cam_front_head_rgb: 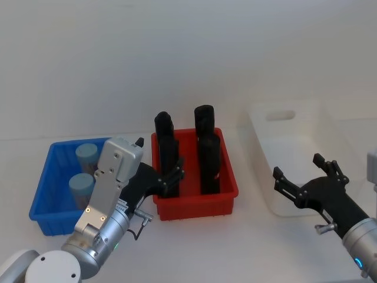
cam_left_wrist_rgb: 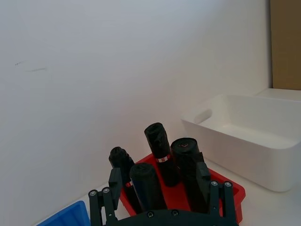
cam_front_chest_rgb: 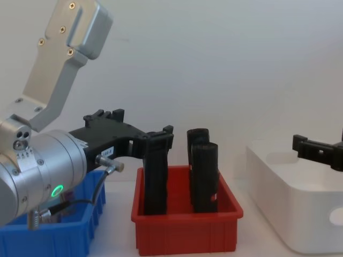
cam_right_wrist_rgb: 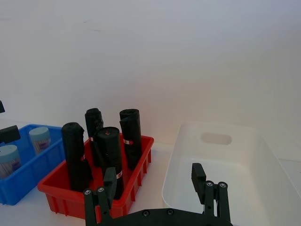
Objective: Pick the cotton swabs from the blue box and place them into the white box.
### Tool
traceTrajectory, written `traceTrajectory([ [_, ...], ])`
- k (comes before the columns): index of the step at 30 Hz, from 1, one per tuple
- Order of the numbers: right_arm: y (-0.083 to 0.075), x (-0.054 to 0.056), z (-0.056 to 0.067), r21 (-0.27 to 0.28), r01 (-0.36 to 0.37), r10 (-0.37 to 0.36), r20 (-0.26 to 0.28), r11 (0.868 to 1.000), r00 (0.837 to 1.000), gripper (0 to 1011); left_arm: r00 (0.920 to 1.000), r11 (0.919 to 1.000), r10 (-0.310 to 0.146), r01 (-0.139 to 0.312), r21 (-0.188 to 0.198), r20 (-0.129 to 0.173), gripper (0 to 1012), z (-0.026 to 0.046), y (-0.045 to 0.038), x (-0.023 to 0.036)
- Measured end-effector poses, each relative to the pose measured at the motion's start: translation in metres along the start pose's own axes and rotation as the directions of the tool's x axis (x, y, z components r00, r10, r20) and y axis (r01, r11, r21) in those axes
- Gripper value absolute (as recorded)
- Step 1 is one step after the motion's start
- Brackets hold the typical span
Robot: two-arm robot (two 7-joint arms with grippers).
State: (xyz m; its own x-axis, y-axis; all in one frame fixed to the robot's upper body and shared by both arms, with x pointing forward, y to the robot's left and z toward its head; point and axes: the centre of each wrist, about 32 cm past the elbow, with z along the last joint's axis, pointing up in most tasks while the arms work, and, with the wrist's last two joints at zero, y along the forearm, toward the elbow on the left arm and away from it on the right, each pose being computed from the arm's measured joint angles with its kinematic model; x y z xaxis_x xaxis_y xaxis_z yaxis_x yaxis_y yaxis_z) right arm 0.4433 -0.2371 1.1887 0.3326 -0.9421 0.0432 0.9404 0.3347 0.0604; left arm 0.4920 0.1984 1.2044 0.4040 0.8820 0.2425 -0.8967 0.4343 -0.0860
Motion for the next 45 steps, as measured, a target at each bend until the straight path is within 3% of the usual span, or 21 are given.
traceTrajectory([
  [45,0.0,0.0,0.0,0.0,0.0,0.0,0.0,1.0,1.0,1002,1.0,1.0,0.0,0.0,0.0,0.0,1004,0.0,0.0,0.0],
])
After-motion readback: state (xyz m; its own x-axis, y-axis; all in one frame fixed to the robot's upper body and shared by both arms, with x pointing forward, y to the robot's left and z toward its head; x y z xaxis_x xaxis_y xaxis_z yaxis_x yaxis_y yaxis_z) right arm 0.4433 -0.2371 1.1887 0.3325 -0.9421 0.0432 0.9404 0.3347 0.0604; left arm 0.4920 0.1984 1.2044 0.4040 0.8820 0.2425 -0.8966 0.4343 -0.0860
